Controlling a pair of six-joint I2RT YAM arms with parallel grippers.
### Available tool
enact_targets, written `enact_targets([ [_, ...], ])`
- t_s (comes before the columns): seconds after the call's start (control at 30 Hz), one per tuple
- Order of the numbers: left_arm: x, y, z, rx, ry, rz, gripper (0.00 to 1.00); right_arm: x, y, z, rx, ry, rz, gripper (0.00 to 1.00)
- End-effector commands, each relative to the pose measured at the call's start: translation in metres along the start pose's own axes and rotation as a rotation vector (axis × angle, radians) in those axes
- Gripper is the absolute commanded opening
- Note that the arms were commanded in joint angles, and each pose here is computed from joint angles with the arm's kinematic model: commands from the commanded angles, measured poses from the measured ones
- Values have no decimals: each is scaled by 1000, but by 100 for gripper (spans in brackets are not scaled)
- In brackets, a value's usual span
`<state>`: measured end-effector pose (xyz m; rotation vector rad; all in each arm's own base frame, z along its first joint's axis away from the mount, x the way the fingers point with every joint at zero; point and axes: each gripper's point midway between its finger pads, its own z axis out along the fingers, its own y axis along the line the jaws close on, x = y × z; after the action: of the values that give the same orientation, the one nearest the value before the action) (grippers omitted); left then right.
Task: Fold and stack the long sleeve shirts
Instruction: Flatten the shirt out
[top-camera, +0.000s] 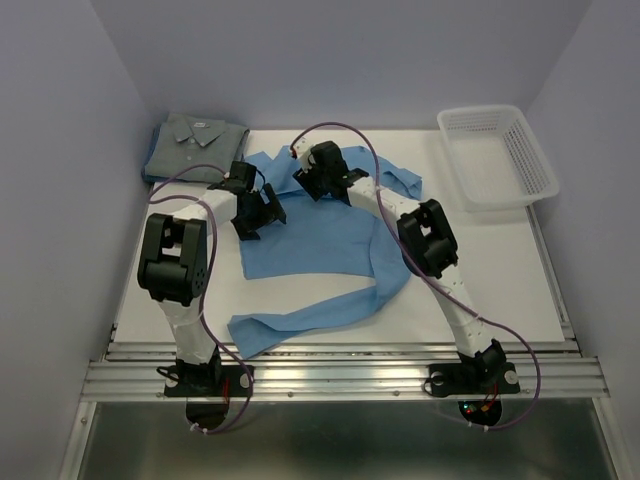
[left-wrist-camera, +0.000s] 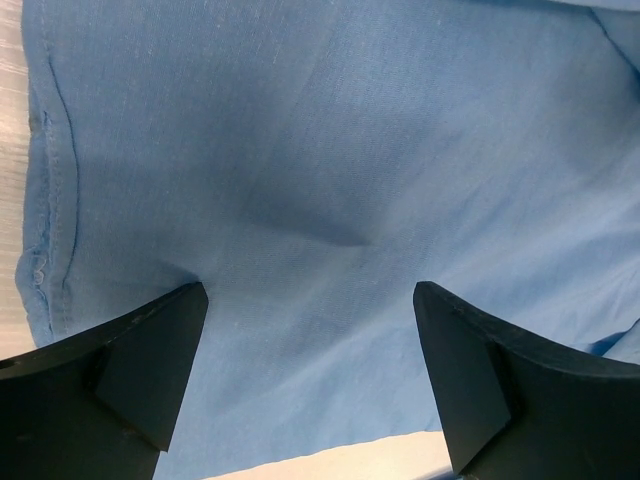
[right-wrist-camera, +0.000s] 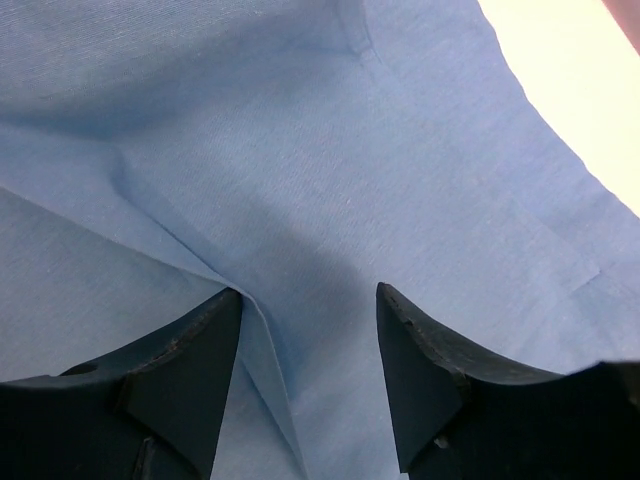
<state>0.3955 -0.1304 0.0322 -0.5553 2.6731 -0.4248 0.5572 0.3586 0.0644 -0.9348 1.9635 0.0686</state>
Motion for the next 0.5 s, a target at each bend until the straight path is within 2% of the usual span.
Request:
enact_targets([
  [0.0,35,47,15,-134,104,-19,99,-7,6,2,-29,-38,-17,61],
  [0.13,27,49,9,-146,83,-19,99,13,47,-3,-252,8,-49,58],
  [0.3,22,53,3,-164,75,-22,99,26,52,-5,-271,42,-54,50],
  [0.37,21,55,1,-170,69,-24,99,29,50,-5,-255,51,-53,43],
  [0.4,19,55,-2,-167,63,-26,99,29,44,-4,-224,51,-52,33],
  [0.47,19,57,-3,-174,58,-30,99,29,38,-2,-181,54,-33,21],
])
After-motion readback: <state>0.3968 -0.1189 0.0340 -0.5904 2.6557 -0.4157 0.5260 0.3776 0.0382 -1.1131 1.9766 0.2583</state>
